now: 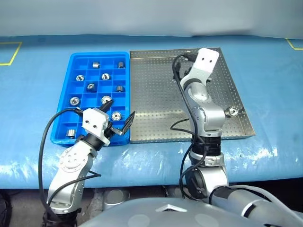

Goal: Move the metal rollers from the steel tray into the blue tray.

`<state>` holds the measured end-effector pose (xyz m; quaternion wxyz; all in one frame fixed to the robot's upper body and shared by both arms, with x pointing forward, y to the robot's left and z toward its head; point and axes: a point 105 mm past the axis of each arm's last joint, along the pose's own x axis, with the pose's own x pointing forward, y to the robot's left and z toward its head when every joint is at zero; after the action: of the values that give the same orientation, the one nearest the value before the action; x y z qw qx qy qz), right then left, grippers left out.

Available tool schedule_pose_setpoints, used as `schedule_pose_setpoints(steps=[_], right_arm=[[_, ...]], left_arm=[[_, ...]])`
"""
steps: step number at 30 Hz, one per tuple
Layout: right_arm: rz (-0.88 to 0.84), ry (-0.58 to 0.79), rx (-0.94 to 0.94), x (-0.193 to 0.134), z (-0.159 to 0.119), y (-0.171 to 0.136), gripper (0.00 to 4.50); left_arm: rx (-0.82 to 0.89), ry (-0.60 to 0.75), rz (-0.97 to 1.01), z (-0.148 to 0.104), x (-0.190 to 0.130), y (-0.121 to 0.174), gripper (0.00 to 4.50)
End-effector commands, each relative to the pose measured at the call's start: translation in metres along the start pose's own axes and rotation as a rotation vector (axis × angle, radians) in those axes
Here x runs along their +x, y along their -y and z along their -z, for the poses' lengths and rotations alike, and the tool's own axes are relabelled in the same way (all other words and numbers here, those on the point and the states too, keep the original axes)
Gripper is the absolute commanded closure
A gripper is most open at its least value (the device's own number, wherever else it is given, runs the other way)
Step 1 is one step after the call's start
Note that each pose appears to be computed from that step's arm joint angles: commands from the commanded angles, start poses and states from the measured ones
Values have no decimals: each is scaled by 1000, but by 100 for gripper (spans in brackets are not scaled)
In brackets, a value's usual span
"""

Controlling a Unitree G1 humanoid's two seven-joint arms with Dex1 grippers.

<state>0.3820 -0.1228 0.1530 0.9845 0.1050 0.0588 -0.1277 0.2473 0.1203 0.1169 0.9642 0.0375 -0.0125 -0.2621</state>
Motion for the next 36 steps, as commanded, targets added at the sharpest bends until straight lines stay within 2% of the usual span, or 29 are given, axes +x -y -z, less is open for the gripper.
schedule_pose_setpoints(steps=[1,7,14,23,36], right_arm=[[90,19,105,-15,6,-11,4],[325,76,77,-23,13,8,4],[428,-10,108,-25,35,15,4],[678,-55,160,-31,51,39,4],[740,-139,292,-31,63,31,4]], left_arm=[[-2,18,35,-4,3,3,0],[-1,25,85,-6,9,10,0],[4,47,171,-10,18,26,0],[-14,46,210,-8,21,35,0],[-7,44,205,-6,22,33,0]])
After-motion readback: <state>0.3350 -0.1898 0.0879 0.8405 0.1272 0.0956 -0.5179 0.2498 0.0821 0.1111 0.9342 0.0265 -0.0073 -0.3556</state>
